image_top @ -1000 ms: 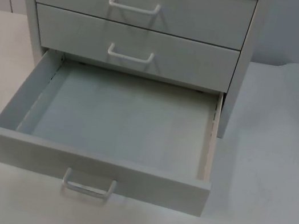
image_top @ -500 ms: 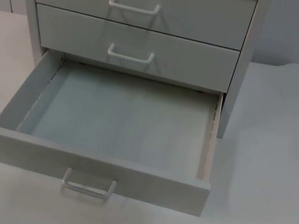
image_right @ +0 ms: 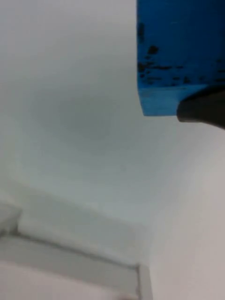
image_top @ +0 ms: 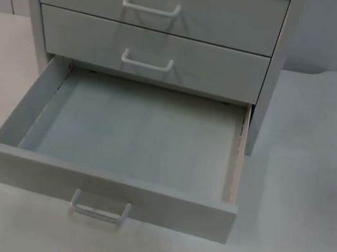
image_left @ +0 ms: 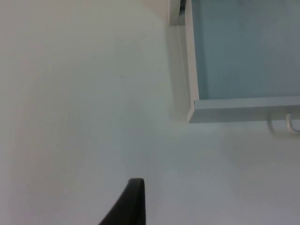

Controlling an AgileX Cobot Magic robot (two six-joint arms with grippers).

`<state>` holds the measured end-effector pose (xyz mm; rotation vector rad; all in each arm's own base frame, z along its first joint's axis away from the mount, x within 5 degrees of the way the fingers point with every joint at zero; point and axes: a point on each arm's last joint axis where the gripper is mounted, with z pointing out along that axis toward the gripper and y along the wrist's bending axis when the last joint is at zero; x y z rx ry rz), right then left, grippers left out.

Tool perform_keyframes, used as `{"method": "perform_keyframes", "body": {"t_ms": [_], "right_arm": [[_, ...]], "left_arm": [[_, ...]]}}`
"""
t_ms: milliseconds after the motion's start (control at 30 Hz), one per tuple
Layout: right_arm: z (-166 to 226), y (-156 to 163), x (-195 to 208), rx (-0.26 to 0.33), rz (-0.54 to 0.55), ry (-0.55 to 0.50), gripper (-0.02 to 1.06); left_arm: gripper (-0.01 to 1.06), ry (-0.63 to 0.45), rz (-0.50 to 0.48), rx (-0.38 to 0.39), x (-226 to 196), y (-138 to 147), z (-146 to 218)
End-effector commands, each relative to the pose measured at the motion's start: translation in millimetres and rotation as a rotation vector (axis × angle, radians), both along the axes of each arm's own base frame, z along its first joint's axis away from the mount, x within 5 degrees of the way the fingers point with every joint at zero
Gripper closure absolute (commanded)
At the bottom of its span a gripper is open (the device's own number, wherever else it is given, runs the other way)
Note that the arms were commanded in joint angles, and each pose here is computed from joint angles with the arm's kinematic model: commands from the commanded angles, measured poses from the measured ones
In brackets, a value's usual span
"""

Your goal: Open the drawer with the left hand, place the block into the drawer with the right hand, then close the drawer with the left hand.

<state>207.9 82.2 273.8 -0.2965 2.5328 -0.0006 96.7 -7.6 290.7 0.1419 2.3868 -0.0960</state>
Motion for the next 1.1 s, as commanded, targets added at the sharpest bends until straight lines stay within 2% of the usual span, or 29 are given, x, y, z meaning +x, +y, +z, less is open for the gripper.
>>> {"method": "perform_keyframes", "body": {"t_ms": [0,133,167,300,333,400,567,800,1067], "right_arm": [[4,20,-9,-0.004,0.031,-0.053,1.05],[-5,66,-25,-0.016,0.156,-0.082,1.05],[-5,66,-25,-0.016,0.156,-0.082,1.05],[-27,115,-27,-0.029,0.259,-0.097,1.05],[-27,115,-27,-0.029,0.259,-0.097,1.05],[-36,137,-18,-0.051,0.304,-0.103,1.05],[-42,181,10,-0.027,0.381,-0.158,1.05],[-60,240,52,-0.025,0.400,-0.211,1.05],[-93,268,76,0.001,0.385,-0.187,1.05]], "left_arm": [[0.00,-0.004,0.004,0.000,-1,0,0],[0.00,-0.004,0.004,-0.005,-1,0,0],[0.00,-0.004,0.004,-0.005,-1,0,0],[0.00,-0.005,0.004,-0.007,-1,0,0],[0.00,-0.005,0.004,-0.007,-1,0,0],[0.00,-0.005,0.004,-0.007,-1,0,0],[0.00,-0.005,0.004,-0.007,-1,0,0],[0.00,-0.005,0.004,-0.007,-1,0,0],[0.00,-0.005,0.004,-0.007,-1,0,0]]}}
